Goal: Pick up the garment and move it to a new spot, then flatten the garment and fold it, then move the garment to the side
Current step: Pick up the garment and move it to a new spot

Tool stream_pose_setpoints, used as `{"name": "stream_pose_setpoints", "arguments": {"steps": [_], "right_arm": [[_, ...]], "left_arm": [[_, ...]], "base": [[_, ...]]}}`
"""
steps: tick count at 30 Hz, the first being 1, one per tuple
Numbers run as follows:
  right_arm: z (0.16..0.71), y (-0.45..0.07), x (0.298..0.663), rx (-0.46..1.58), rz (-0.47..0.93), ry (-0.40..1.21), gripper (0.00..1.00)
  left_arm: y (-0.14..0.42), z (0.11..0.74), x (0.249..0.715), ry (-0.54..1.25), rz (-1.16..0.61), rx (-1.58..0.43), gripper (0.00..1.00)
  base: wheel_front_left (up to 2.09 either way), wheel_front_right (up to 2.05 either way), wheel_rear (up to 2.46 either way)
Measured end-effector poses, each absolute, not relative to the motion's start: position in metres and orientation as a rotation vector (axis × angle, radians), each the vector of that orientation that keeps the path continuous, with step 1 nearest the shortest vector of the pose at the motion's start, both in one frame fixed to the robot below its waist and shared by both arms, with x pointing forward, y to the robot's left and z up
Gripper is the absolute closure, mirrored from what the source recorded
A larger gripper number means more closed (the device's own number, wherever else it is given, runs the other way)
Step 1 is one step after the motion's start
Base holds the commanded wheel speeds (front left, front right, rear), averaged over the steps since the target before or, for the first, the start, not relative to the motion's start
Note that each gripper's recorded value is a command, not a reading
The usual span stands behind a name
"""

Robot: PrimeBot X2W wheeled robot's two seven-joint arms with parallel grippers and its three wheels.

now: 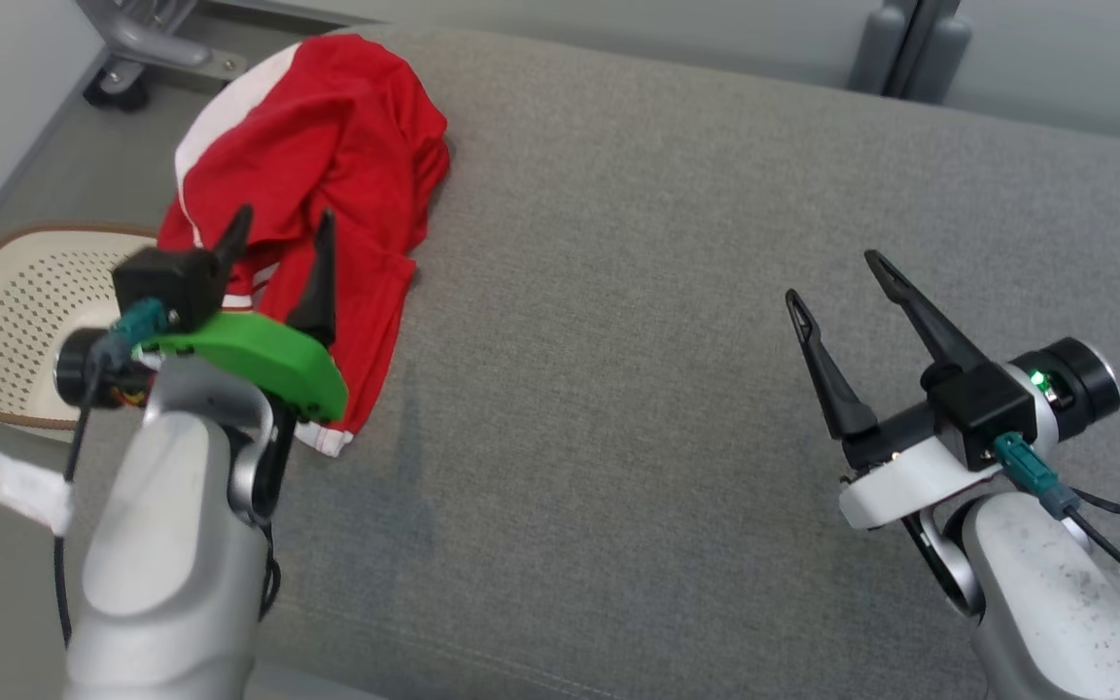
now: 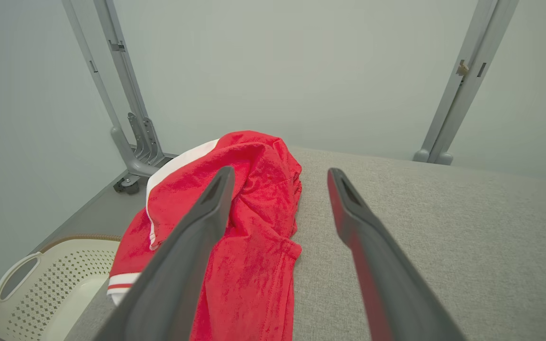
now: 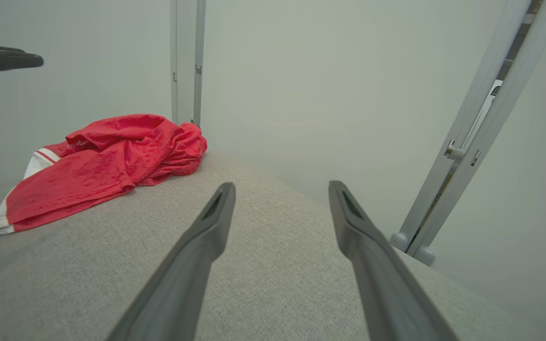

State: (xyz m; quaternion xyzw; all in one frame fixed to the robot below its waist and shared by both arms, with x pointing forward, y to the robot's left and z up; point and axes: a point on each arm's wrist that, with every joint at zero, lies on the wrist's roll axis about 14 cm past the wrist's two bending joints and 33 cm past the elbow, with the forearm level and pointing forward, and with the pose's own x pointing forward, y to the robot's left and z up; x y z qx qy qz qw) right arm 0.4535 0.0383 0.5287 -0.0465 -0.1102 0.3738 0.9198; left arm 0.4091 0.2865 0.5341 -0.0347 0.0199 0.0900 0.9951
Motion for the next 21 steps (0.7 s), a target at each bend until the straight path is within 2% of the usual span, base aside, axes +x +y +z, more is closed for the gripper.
{"name": "stream_pose_setpoints", "arguments": {"steps": [8, 13, 18, 19, 21], "right_arm": [[0.479, 0.022, 0.490, -0.041, 0.731, -0.150, 0.00], [0.444, 0.007, 0.496, -0.027, 0.703, -0.078, 0.00], [0.422, -0.024, 0.502, -0.039, 0.626, -0.027, 0.00], [0.419, -0.028, 0.503, -0.041, 0.615, -0.018, 0.00], [0.411, -0.038, 0.503, -0.046, 0.592, 0.003, 0.00]], "left_arm": [[0.304, 0.500, 0.506, 0.219, 0.176, -0.057, 0.00], [0.319, 0.458, 0.537, 0.313, 0.250, -0.148, 0.00], [0.310, 0.414, 0.558, 0.417, 0.242, -0.146, 0.00], [0.307, 0.408, 0.561, 0.431, 0.233, -0.148, 0.40], [0.301, 0.393, 0.566, 0.466, 0.221, -0.154, 0.78]], "base": [[0.00, 0.00, 0.00], [0.00, 0.00, 0.00], [0.00, 0.00, 0.00], [0.00, 0.00, 0.00], [0.00, 0.00, 0.00]]}}
